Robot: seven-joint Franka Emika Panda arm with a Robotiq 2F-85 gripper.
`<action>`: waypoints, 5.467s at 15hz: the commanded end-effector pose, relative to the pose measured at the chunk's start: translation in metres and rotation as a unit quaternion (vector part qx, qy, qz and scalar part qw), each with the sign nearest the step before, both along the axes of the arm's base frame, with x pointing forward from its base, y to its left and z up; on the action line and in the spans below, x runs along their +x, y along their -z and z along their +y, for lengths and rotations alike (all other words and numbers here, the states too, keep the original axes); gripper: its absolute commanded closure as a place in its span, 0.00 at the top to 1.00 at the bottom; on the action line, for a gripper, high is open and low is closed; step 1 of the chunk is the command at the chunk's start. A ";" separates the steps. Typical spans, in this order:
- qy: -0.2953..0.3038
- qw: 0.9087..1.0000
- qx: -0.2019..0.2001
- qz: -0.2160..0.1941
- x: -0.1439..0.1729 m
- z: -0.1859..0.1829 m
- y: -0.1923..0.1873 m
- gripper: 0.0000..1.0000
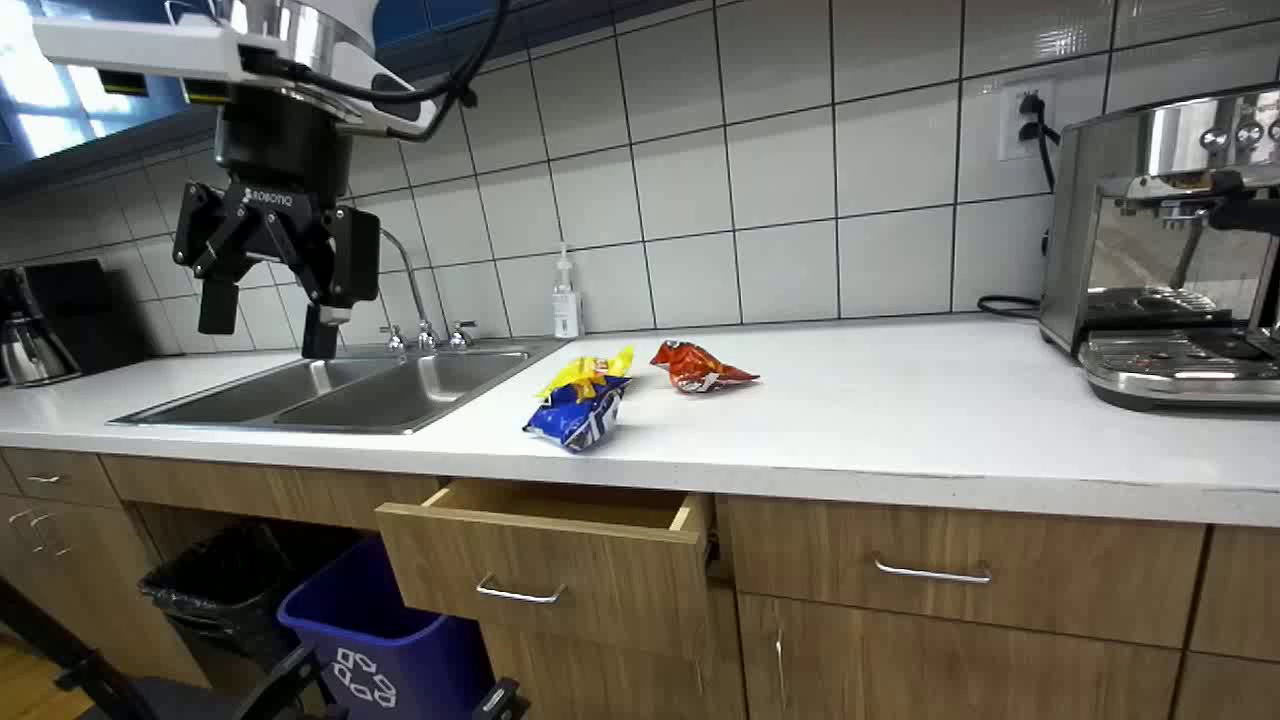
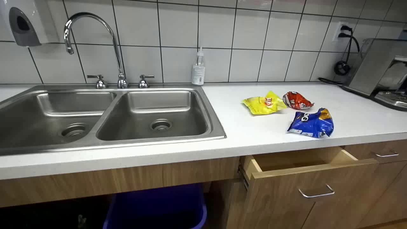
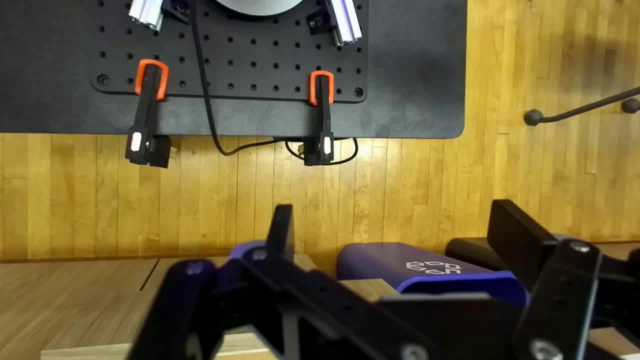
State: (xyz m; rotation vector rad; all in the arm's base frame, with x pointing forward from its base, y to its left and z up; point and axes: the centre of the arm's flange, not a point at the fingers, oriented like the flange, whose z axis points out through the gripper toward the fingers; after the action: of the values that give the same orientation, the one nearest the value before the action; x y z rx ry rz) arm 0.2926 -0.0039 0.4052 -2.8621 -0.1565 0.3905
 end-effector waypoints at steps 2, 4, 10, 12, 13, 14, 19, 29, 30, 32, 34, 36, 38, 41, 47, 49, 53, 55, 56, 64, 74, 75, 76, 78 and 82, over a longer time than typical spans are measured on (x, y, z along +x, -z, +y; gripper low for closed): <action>0.000 1.000 0.000 0.000 0.000 0.000 0.000 1.00; 0.000 1.000 0.000 0.000 0.000 0.000 0.000 1.00; 0.000 1.000 0.000 0.000 0.000 0.000 0.000 1.00; 0.000 1.000 0.000 0.000 0.000 0.000 0.000 1.00; 0.000 1.000 0.000 0.000 0.000 0.000 0.000 1.00; 0.000 1.000 0.000 0.000 0.000 0.000 0.000 1.00; -0.002 1.000 -0.013 -0.002 0.005 0.001 0.008 1.00; -0.001 0.998 -0.042 -0.045 0.024 0.005 0.029 1.00; 0.001 0.998 -0.045 -0.051 0.026 0.004 0.032 1.00; 0.004 0.997 -0.045 -0.056 0.031 0.004 0.037 1.00; 0.007 0.997 -0.047 -0.060 0.035 0.003 0.043 1.00; 0.011 0.996 -0.050 -0.066 0.040 0.002 0.049 1.00; 0.014 0.996 -0.055 -0.070 0.046 0.001 0.055 1.00; 0.020 0.995 -0.061 -0.082 0.054 0.000 0.065 1.00; 0.023 0.991 -0.078 -0.105 0.070 -0.004 0.085 1.00; 0.022 0.990 -0.083 -0.109 0.074 -0.004 0.091 1.00; 0.018 0.989 -0.092 -0.113 0.080 -0.006 0.106 1.00; 0.016 0.989 -0.096 -0.115 0.083 -0.005 0.113 1.00; 0.016 0.988 -0.098 -0.116 0.084 -0.005 0.116 1.00; 0.019 0.985 -0.114 -0.131 0.097 -0.007 0.144 1.00; 0.022 0.981 -0.125 -0.145 0.121 -0.013 0.177 1.00; 0.022 0.981 -0.126 -0.146 0.125 -0.014 0.180 1.00; 0.022 0.981 -0.126 -0.147 0.128 -0.014 0.183 1.00; 0.021 0.981 -0.127 -0.147 0.134 -0.015 0.190 1.00; 0.019 0.979 -0.129 -0.155 0.145 -0.015 0.201 1.00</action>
State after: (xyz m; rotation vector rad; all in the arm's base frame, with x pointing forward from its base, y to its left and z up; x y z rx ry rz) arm 0.4217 -0.0179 0.2140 -3.1440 -0.1231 -0.0230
